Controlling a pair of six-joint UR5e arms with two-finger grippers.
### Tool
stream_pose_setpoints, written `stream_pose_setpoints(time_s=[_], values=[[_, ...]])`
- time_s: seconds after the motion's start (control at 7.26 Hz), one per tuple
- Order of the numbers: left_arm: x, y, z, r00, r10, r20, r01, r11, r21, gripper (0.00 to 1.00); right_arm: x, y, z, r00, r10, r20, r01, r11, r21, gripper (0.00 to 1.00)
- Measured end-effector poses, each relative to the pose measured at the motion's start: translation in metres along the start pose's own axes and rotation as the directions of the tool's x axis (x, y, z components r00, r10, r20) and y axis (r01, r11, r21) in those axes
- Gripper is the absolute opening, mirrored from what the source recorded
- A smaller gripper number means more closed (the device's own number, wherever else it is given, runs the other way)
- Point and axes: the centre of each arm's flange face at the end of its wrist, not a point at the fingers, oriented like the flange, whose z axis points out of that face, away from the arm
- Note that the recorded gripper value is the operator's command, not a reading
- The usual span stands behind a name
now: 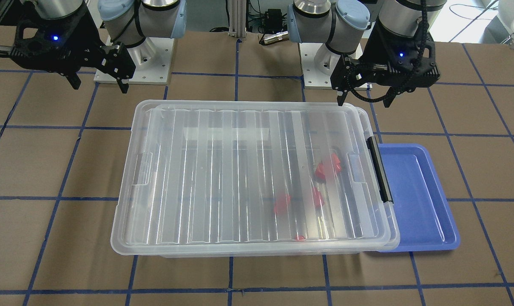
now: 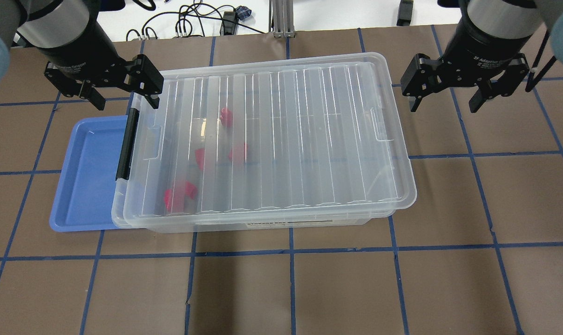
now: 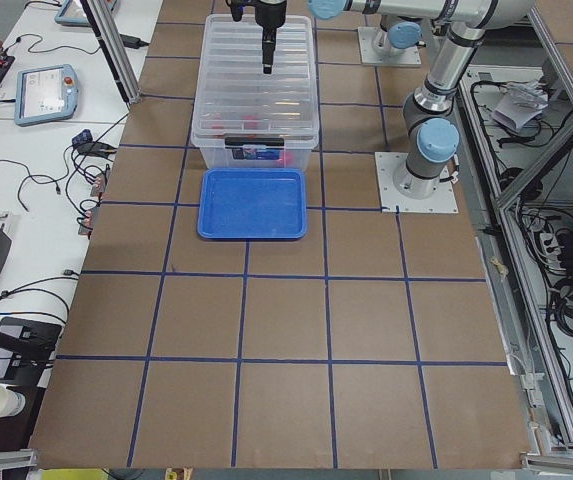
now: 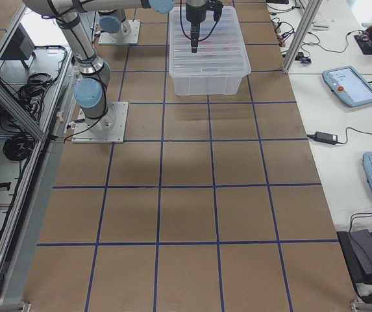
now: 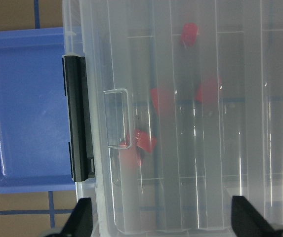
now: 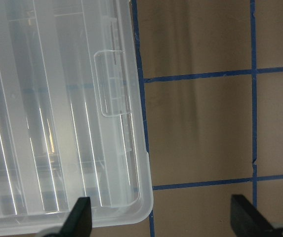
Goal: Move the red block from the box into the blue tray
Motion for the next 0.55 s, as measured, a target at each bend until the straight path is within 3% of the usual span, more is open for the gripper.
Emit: stream_pose_setpoints(time_s=[0.55], values=[[-0.0018, -0.0017, -0.0037, 1.0, -0.007, 0.001, 0.007, 1.0, 0.021, 1.0, 0.0001, 0.0001, 0.0009, 1.0, 0.0, -0.002, 0.0, 1.0, -0.002, 1.0]])
